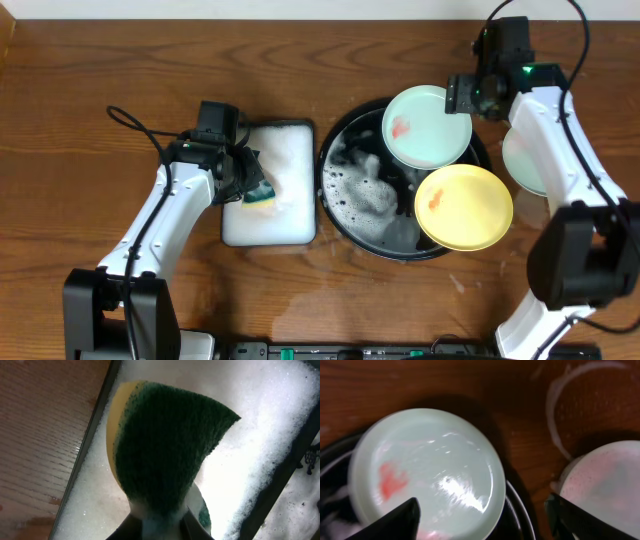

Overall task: Clean dirty plates on tray and stack at the side
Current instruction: 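Release the plate and raise the right gripper away, then move the right gripper left to the rim of the remaining green plate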

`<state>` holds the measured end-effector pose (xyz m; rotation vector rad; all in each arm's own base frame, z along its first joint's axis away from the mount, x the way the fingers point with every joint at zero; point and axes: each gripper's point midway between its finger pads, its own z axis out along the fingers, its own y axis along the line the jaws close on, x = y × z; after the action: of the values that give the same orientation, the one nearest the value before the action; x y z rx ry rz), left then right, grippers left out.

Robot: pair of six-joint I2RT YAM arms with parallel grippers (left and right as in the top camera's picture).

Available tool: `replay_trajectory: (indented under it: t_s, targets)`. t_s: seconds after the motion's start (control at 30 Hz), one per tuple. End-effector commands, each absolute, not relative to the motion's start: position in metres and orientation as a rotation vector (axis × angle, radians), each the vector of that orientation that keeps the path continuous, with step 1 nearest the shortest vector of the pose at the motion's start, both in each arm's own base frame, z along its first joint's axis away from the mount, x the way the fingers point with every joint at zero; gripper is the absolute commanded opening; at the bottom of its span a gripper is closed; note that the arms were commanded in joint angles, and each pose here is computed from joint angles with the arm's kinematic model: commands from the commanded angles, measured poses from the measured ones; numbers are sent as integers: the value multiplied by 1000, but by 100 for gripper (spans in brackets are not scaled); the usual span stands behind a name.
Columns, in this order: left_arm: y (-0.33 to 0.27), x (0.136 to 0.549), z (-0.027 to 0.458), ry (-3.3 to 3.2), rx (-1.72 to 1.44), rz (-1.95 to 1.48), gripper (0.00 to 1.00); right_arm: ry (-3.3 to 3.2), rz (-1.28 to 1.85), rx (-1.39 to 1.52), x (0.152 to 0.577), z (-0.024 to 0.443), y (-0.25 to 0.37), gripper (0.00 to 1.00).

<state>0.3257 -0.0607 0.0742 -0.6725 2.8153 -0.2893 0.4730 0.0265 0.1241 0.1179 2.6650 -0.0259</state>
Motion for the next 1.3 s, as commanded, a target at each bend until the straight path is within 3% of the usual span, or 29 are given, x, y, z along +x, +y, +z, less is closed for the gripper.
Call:
replay_trajectory:
  t_s: [0.0,0.23,0.33,0.5,0.67,0.9,0.93,0.97,1.0,1.07,1.17,1.27]
  targets:
    - [-60,323,69,2831,-670,-285,8,2728,-147,136,479,83,13,79]
    - [-60,323,69,2831,-671,-285,8,2778,-154,168,482,49,8,73]
    - [-60,323,69,2830,-670,-286,8,2780,-151,165,482,48,8,59]
    - [-60,324,69,2824,-668,-288,8,2785,-151,166,481,47,8,29]
    - [-60,324,69,2824,-668,-288,8,2792,-98,156,480,47,15,17]
    - [-60,324,69,2824,-668,-288,8,2804,-87,152,478,46,16,20]
    - [-60,324,70,2824,-668,-289,8,2805,-88,144,478,46,16,24]
    - [-60,324,70,2824,-668,-289,8,2805,-90,136,478,45,16,38]
    - [-60,324,70,2824,-668,-289,8,2805,-99,121,478,45,15,43]
    - [-60,324,70,2824,-668,-289,8,2804,-135,111,479,43,10,48]
    - [-60,324,69,2824,-668,-288,8,2830,-158,153,475,35,3,48]
    - [-60,324,70,2824,-668,-289,8,2870,-128,270,464,29,3,39]
